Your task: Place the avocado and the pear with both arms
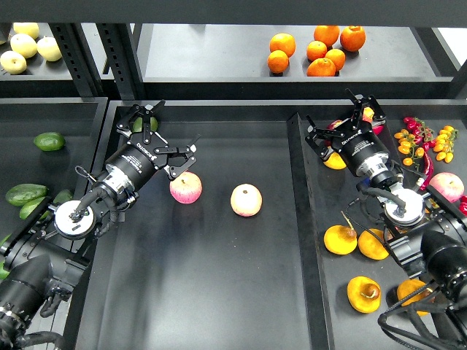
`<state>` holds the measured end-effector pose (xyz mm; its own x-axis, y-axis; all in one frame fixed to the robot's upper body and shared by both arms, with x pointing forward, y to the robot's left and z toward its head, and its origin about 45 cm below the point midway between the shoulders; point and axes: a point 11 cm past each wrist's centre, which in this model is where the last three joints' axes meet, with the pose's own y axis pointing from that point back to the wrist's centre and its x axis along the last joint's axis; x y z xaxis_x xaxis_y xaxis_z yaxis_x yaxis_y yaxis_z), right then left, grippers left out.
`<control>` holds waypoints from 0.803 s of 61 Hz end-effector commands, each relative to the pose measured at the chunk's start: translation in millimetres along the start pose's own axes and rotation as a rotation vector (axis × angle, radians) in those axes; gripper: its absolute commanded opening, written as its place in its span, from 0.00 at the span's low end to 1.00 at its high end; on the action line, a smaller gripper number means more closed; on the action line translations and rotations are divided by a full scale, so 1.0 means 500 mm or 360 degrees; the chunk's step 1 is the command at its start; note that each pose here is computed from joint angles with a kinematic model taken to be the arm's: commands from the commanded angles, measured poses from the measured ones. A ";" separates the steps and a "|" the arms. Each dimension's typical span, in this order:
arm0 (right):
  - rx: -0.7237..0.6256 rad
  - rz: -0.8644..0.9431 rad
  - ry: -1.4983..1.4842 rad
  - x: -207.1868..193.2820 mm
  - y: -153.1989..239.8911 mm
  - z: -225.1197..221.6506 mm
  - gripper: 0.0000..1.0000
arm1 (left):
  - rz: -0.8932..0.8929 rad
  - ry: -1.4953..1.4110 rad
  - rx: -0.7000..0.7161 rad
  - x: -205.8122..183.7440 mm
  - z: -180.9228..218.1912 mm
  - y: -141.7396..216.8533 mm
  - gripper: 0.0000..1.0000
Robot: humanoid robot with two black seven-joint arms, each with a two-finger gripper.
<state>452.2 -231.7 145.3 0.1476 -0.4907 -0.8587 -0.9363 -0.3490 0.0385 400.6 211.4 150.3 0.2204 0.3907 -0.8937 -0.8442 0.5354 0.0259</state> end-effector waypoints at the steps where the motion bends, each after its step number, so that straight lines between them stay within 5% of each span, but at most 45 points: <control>1: -0.0006 -0.0004 0.0003 -0.001 -0.001 0.001 0.99 | -0.0003 -0.0003 -0.0016 -0.002 0.006 -0.004 0.99; 49: -0.0009 -0.0004 0.0003 -0.001 -0.001 0.002 0.99 | -0.0012 -0.0006 -0.0021 -0.006 0.009 -0.006 0.99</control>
<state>452.0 -230.3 145.3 0.1503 -0.4911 -0.8580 -0.9336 -0.3560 0.0402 404.4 211.9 154.3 0.2268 0.3904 -0.8923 -0.8488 0.5285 0.0155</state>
